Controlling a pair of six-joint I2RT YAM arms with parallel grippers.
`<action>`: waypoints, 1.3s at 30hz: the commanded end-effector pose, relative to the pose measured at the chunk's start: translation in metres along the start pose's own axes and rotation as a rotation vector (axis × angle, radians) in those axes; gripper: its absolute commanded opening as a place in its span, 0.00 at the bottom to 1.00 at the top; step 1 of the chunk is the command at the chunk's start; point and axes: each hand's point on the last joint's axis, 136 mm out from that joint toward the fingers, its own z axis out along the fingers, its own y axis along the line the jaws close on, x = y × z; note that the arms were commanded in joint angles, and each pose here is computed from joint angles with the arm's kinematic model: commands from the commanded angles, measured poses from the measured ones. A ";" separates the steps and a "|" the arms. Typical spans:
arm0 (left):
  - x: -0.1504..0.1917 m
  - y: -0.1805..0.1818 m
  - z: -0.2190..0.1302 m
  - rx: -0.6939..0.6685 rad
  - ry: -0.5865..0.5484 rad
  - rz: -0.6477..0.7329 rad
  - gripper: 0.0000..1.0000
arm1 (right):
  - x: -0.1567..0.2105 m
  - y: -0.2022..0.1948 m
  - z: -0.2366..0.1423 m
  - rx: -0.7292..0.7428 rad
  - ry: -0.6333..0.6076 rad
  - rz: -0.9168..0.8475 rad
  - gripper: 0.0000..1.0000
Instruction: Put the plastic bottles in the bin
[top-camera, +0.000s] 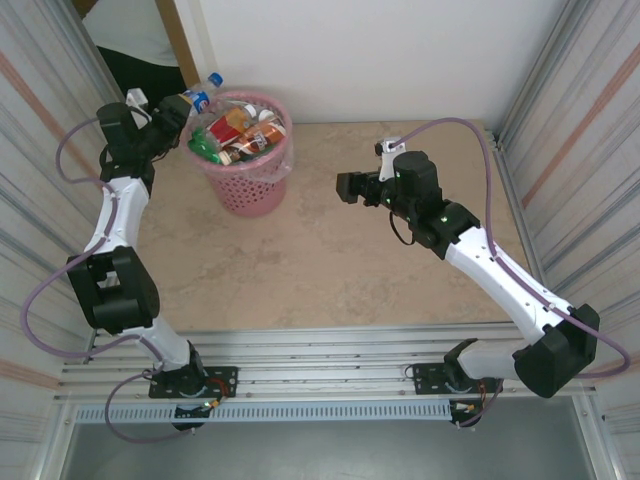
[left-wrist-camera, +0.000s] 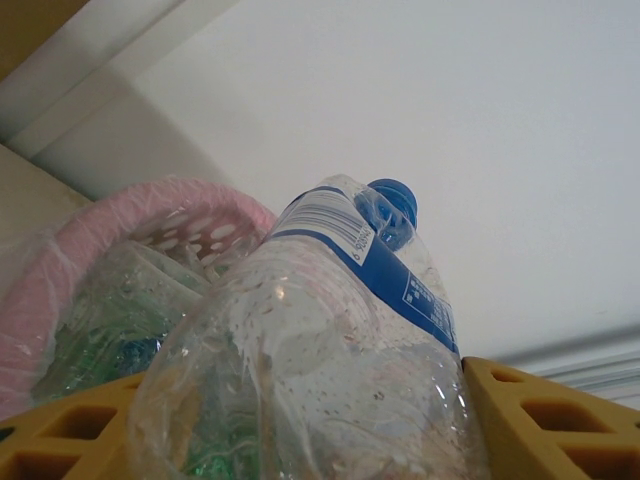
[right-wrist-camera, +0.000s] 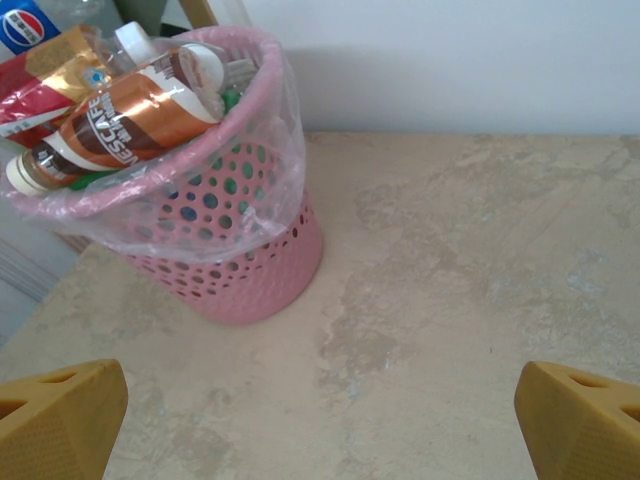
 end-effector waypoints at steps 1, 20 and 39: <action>0.001 -0.016 -0.004 0.041 0.043 0.037 0.44 | -0.012 0.007 -0.001 -0.012 -0.032 -0.001 0.98; 0.025 0.001 0.006 0.004 0.242 0.104 0.75 | -0.015 0.013 0.002 -0.025 -0.028 -0.006 0.98; 0.020 0.007 -0.018 -0.149 0.199 0.199 0.92 | -0.015 0.013 0.000 -0.023 -0.033 -0.015 0.98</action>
